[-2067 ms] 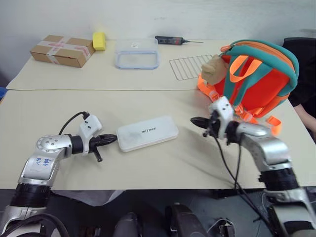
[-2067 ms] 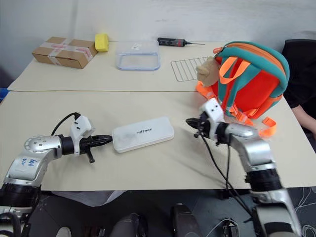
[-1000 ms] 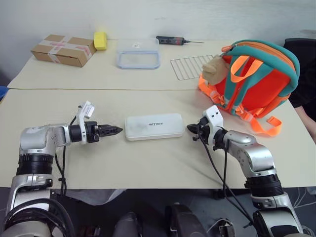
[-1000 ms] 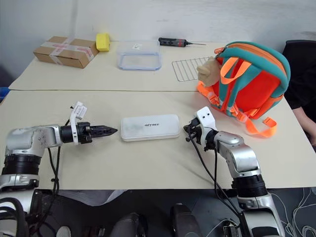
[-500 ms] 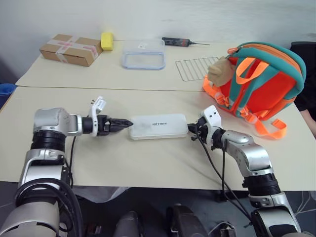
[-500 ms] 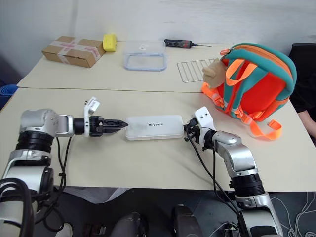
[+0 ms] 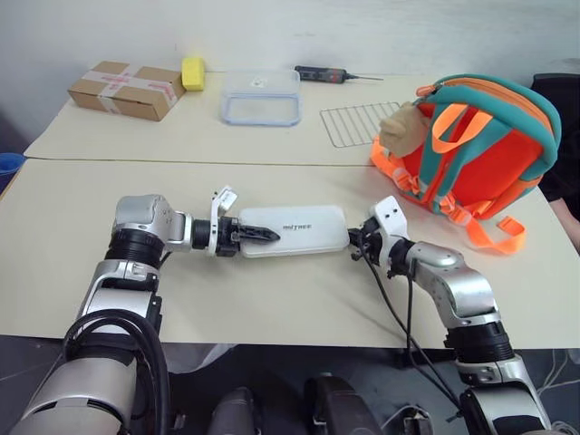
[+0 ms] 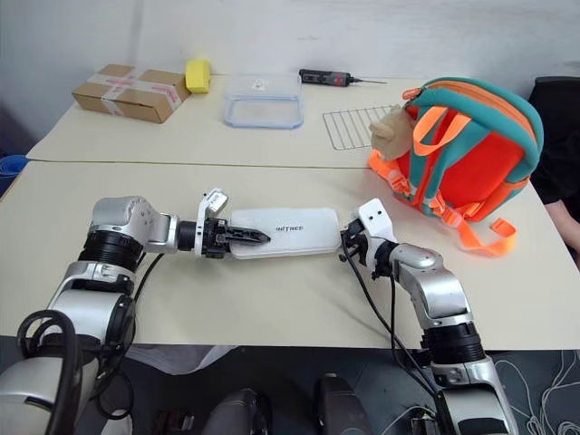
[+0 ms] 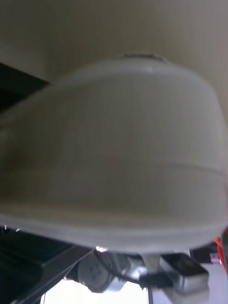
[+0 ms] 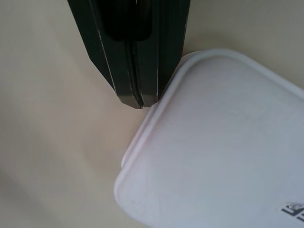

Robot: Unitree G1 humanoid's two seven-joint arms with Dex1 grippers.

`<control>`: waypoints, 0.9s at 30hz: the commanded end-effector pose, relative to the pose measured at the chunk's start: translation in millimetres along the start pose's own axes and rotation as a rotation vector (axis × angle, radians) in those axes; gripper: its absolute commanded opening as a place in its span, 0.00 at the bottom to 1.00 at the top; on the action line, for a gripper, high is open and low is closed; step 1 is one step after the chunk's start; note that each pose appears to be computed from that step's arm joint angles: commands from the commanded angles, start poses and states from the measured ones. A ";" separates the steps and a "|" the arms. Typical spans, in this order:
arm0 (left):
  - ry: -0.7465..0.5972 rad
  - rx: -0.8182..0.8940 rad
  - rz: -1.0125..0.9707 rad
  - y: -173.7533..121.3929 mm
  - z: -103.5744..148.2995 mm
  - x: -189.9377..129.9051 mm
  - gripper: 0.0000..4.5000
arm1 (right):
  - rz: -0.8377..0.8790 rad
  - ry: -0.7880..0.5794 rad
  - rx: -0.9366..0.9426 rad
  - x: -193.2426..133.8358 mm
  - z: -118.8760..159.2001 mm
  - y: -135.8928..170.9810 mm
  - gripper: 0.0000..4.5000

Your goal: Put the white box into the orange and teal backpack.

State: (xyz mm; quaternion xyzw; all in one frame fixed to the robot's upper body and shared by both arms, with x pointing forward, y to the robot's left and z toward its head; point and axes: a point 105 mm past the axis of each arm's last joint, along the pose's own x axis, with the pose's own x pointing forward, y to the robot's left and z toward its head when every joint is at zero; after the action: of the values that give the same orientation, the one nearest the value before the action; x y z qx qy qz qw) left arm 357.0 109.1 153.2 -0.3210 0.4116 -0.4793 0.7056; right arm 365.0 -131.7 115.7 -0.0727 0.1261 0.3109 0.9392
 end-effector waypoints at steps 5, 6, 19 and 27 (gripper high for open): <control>-0.038 0.050 -0.184 -40.3 9.5 -8.3 0.30 | -0.004 -0.083 -0.014 -21.4 17.7 2.6 0.00; -0.045 0.059 -0.205 -46.9 10.2 -12.7 0.30 | -0.017 -0.092 0.005 -31.0 19.0 -1.6 0.04; -0.400 0.304 -0.220 -100.8 42.7 -66.2 0.30 | -0.250 -0.263 0.242 -168.8 58.6 -74.9 0.92; -0.578 0.497 -0.241 -135.2 55.2 -94.5 0.30 | -0.235 -0.316 0.312 -104.9 80.2 -85.7 1.00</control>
State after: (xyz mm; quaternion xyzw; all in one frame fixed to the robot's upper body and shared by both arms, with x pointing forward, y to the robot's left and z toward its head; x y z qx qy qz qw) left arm 340.8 152.4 287.9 -0.3256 0.0947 -0.5094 0.7909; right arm 343.7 -237.0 215.6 0.1231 0.0408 0.2037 0.9704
